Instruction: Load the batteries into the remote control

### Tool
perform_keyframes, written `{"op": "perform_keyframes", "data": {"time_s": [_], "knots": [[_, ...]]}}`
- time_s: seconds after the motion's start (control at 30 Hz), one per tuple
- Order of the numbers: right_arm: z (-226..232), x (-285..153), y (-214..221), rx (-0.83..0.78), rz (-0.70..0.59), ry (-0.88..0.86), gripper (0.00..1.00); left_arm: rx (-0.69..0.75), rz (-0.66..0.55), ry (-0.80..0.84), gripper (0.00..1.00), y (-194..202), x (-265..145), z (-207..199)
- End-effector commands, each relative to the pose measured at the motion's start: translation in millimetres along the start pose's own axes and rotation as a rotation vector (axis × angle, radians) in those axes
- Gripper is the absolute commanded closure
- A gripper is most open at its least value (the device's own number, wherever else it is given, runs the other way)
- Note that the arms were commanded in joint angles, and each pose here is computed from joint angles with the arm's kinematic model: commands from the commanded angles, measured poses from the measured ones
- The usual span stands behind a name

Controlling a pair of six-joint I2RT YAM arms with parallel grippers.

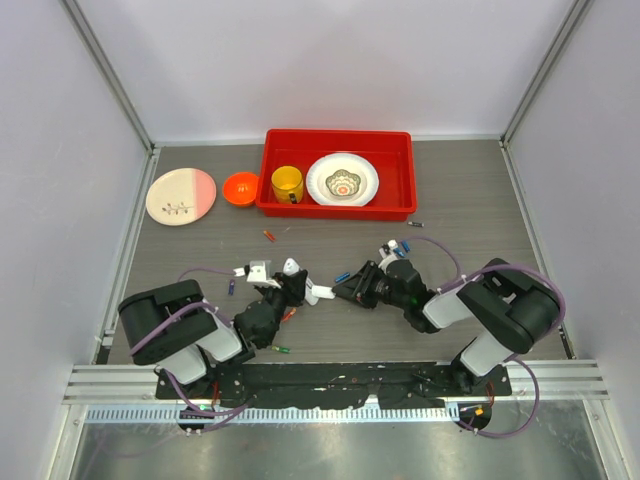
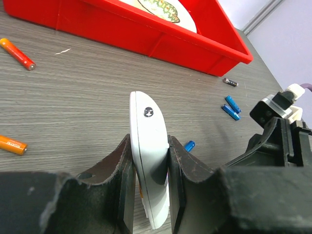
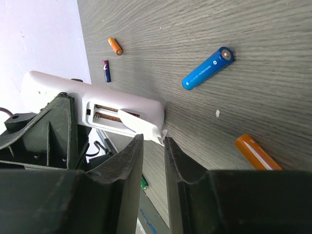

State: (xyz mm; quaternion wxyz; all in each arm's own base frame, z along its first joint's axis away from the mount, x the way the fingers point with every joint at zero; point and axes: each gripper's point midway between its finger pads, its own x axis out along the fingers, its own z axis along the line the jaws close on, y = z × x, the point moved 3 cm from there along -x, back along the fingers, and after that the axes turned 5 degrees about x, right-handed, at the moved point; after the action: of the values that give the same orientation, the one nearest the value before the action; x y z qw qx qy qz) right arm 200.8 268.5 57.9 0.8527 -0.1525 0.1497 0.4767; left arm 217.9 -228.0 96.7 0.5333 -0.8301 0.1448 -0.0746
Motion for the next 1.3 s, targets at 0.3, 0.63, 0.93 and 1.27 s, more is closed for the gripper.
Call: {"op": "perform_keyframes", "data": {"time_s": [0.3,0.63,0.93,1.27], "knots": [[16.0,-11.3,-11.9,-0.107,-0.050,-0.013,0.60,0.019,-0.087,-0.053,1.00,-21.2,-4.6,10.7],[62.8,-29.3,-34.9,-0.329,-0.132,-0.003,0.51,0.045,-0.139,-0.082,1.00,-46.9,-6.4,9.9],[73.4,-84.6,-92.2,-0.676,-0.398,0.399,0.46,-0.128,0.073,0.132,1.00,-83.2,-8.9,-47.4],[73.1,-124.0,-116.7,-0.843,-0.549,0.708,0.37,-0.401,0.220,0.422,1.00,-94.4,-26.6,-47.3]]}}
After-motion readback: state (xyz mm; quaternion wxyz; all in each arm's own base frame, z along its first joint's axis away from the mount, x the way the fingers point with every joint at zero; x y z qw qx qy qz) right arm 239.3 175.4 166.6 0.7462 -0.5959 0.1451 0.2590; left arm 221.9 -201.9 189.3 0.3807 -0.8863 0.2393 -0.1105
